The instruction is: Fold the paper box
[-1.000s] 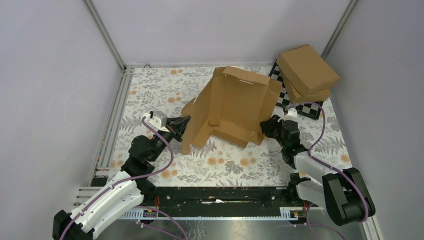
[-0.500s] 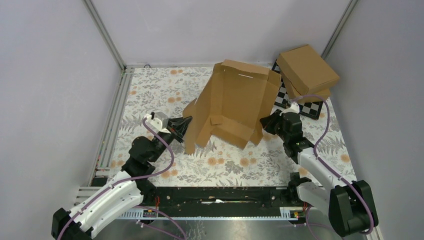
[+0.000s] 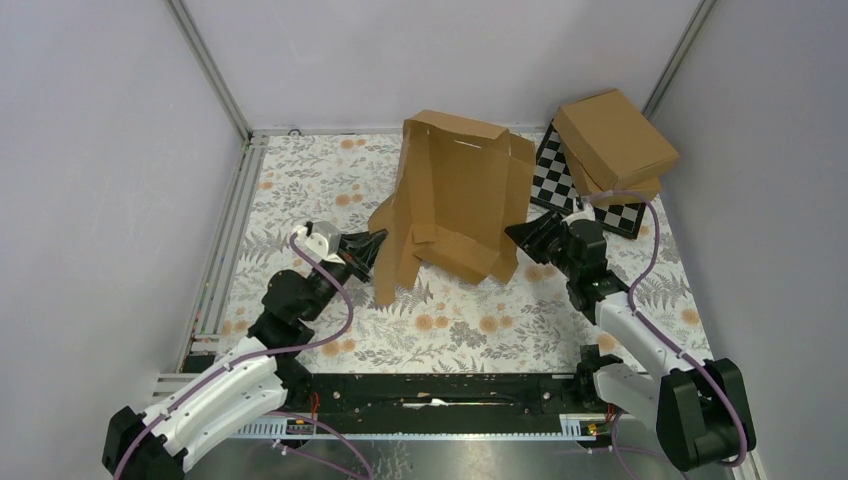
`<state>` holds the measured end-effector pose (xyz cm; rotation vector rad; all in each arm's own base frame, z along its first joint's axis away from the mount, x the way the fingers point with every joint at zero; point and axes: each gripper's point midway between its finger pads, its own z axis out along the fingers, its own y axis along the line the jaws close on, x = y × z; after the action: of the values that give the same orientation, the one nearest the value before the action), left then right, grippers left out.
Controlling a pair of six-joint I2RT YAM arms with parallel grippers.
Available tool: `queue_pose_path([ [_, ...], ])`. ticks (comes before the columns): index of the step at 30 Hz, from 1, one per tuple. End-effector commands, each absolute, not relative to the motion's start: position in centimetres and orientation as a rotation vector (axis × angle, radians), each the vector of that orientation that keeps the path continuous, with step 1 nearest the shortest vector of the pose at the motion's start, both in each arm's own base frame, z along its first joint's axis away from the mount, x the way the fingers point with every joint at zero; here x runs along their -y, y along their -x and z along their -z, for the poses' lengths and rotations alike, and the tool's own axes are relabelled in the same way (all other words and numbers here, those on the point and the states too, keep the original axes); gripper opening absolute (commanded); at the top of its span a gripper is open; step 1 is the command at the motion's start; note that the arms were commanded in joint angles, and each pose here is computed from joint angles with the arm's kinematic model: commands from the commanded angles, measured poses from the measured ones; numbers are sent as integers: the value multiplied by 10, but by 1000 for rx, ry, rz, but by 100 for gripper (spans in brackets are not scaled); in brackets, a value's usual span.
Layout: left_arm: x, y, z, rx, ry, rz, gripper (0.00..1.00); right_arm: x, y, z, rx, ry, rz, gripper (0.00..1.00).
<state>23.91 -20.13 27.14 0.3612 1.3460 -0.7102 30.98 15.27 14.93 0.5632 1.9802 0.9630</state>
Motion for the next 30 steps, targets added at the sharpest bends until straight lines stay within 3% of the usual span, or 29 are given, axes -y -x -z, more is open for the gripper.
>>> queue_pose_path([
  [1, 208, -240, -254, -1415, -389, 715, 0, -172, -319, -195, -1864, -530, -1141, 43],
  [6, 196, -245, -253, -1422, -323, 668, 0, -140, -326, -135, -1969, -379, -765, 65],
  [8, 194, -244, -254, -1414, -317, 667, 0, -123, -325, -107, -2007, -362, -621, 69],
  [17, 190, -247, -253, -1423, -299, 645, 0, -97, -319, -57, -2078, -399, -436, 93],
  [23, 178, -254, -249, -1453, -229, 585, 0, -78, -313, -45, -2103, -462, -312, 99],
  [30, 157, -260, -245, -1480, -129, 498, 0, -78, -313, -37, -2108, -508, -326, 100],
])
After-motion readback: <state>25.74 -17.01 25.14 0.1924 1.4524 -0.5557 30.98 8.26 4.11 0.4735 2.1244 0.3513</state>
